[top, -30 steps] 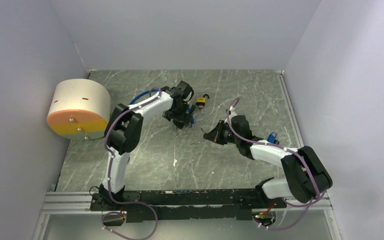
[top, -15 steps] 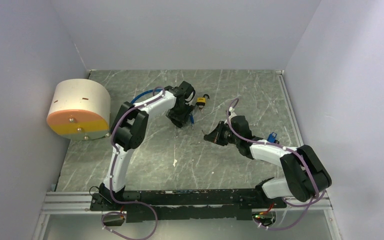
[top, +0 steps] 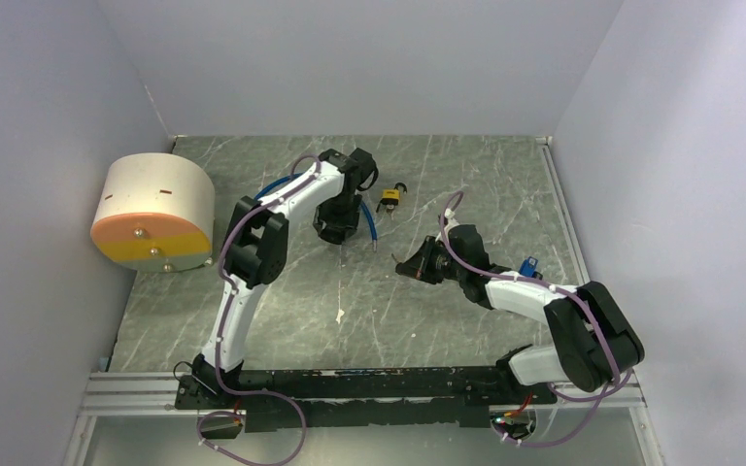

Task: Unlock with the key
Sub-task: Pick up the lock from the center of the board, then place the lock at the center of the board.

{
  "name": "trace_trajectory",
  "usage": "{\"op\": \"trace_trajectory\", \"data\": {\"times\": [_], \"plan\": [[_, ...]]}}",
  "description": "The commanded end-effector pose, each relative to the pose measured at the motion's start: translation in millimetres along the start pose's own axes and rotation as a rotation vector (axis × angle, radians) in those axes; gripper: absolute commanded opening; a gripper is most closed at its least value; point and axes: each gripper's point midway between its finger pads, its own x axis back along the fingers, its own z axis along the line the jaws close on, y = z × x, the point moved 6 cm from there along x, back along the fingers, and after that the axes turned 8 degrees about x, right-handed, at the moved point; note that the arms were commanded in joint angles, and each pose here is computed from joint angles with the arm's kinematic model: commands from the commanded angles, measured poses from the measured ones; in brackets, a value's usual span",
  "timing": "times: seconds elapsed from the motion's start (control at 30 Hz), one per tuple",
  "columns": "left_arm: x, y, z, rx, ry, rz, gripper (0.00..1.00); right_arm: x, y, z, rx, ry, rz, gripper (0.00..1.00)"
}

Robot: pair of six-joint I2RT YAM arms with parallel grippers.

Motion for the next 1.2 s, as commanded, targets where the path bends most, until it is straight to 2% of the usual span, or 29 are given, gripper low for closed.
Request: {"op": "trace_trajectory", "data": {"times": [0.0,0.23,0.6,0.73,0.9,1.17], "plan": [[44,-14,21,0.179,0.114,0.056,0.15,0,12,12,0.037,0.078,-0.044,0.00],[68,-27,28,0.248,0.095,0.080,0.15,0,13,22,0.048,0.157,-0.042,0.00],[71,-41,28,0.278,0.074,0.136,0.15,-2,11,27,0.060,0.222,-0.018,0.00],[65,-43,24,0.280,0.056,0.160,0.14,-2,6,52,0.153,0.397,0.030,0.00],[61,-42,19,0.287,0.036,0.175,0.15,-6,-1,80,0.275,0.516,0.074,0.00],[62,-42,17,0.297,0.012,0.181,0.14,-9,-6,90,0.300,0.627,0.113,0.00]]}}
